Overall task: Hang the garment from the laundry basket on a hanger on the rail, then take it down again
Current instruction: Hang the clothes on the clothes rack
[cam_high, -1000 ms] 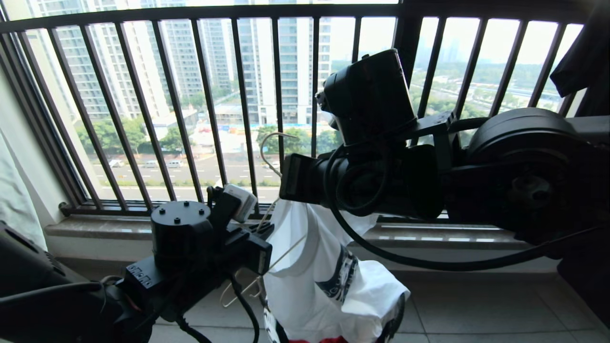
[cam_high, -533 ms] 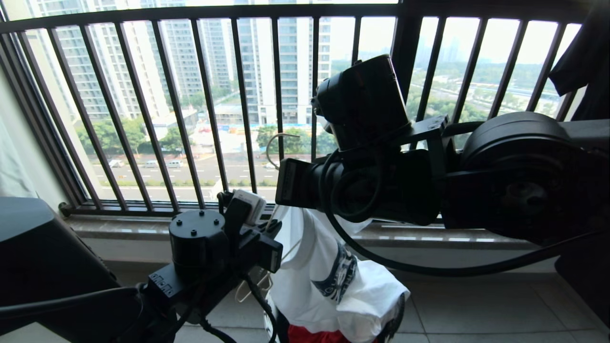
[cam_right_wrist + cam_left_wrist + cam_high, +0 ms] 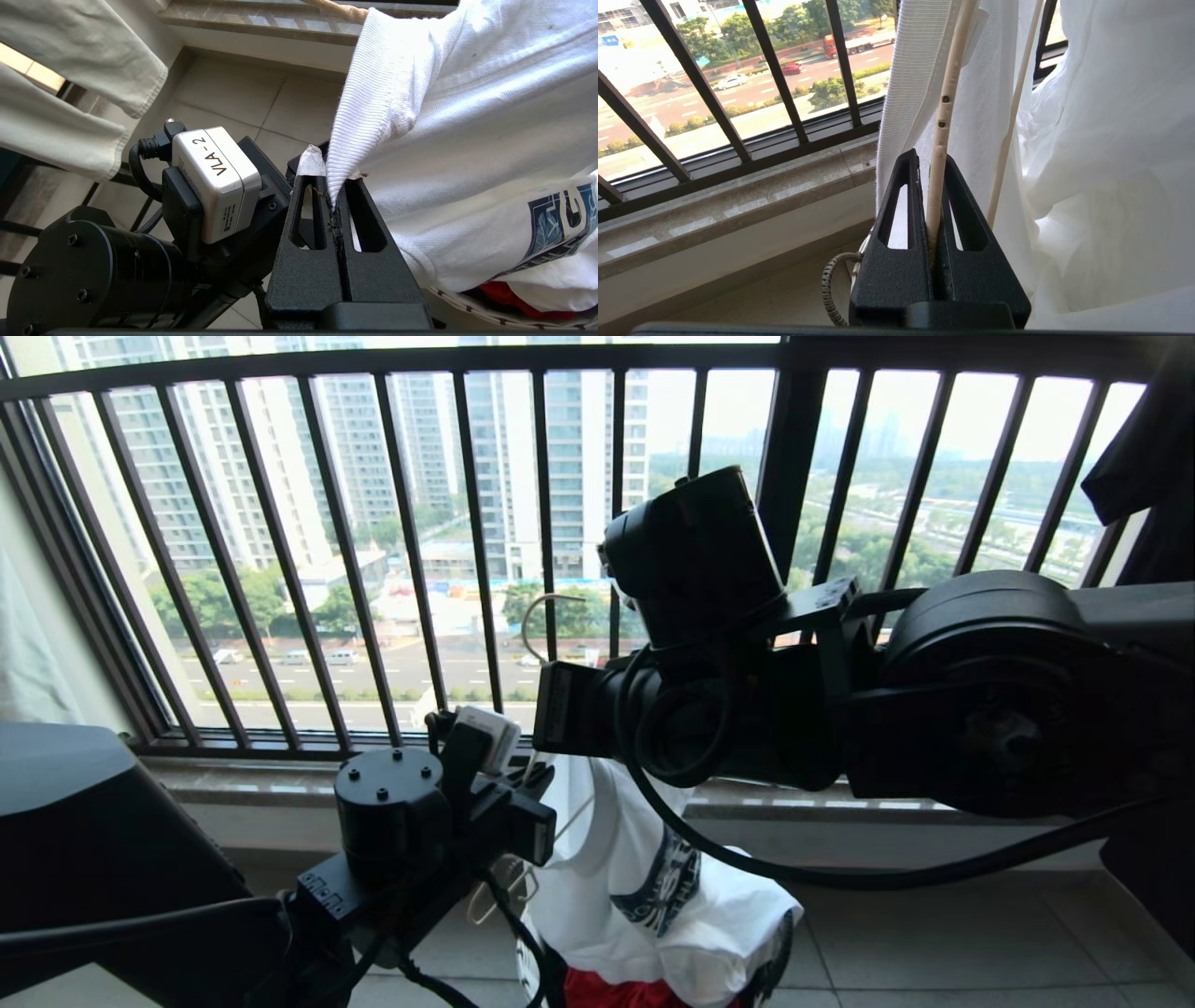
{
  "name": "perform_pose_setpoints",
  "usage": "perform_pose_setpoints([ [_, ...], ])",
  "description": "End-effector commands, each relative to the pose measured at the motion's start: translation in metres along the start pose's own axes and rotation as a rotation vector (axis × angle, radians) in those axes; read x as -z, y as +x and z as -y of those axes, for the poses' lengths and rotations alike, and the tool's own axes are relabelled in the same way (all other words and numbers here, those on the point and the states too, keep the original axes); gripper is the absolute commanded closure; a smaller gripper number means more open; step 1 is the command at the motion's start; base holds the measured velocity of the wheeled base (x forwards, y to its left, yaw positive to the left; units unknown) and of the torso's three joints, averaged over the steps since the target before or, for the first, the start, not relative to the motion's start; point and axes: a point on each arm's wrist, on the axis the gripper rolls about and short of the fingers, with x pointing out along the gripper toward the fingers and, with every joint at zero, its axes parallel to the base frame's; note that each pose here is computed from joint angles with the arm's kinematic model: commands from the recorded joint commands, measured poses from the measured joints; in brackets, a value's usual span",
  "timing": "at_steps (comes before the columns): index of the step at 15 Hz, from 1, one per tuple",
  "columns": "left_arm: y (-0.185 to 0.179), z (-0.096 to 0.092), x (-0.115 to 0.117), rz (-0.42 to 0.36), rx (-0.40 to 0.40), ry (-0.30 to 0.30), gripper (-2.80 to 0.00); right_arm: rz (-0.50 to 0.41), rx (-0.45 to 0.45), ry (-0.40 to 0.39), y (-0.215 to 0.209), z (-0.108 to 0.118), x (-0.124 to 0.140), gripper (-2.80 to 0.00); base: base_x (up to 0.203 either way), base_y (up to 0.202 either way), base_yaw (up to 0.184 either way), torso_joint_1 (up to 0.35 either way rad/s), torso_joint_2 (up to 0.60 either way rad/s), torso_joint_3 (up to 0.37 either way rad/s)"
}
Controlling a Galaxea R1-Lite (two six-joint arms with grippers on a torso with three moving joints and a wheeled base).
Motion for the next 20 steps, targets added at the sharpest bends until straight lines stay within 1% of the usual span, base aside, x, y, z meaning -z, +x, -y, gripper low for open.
perform_pose_setpoints([
  [1,0.006,0.000,0.001,0.014,-0.034,-0.004,0.00,-0.011,0.009,-0.015,0.004,0.001,0.003,0.00,0.000,0.000,0.000,0.000,0.00,0.000],
  [2,0.008,0.000,0.000,0.030,-0.049,-0.009,0.00,-0.014,0.013,-0.026,0.005,0.002,0.004,0.00,0.000,0.000,0.000,0.000,0.00,0.000],
  [5,0.010,0.001,0.000,0.064,-0.050,-0.019,0.00,-0.013,0.014,-0.028,0.005,0.002,0.004,0.00,0.000,0.000,0.000,0.000,0.00,0.000],
  [9,0.006,0.009,0.003,0.053,-0.022,-0.017,0.00,-0.004,0.017,-0.023,0.005,0.003,0.002,0.00,0.000,0.000,0.000,0.000,0.00,0.000],
  [11,0.006,0.009,0.003,0.055,-0.022,-0.018,0.00,0.002,0.014,-0.023,0.006,0.003,0.001,0.00,0.000,0.000,0.000,0.000,0.00,0.000],
  [13,0.007,0.009,0.001,0.062,-0.022,-0.035,0.00,0.002,0.014,-0.033,0.006,0.004,0.001,0.00,0.000,0.000,0.000,0.000,0.00,0.000],
  [14,0.007,0.009,0.001,0.062,-0.022,-0.037,0.00,0.004,0.017,-0.032,0.006,0.004,0.001,-2.80,0.000,0.000,0.000,0.000,0.00,0.000],
  [16,0.006,0.008,-0.003,0.074,-0.029,-0.044,0.00,0.011,0.027,-0.032,0.006,0.004,0.001,-2.80,0.000,0.000,0.000,0.000,0.00,0.000],
  [18,0.007,0.004,-0.013,0.122,-0.038,-0.087,0.00,0.011,0.027,-0.033,0.006,0.004,0.001,-2.80,0.000,0.000,0.000,0.000,0.00,0.000],
  [20,0.007,-0.001,-0.015,0.132,-0.053,-0.094,0.00,0.018,0.028,-0.031,0.004,0.004,-0.001,-2.80,0.000,0.000,0.000,0.000,0.00,0.000],
])
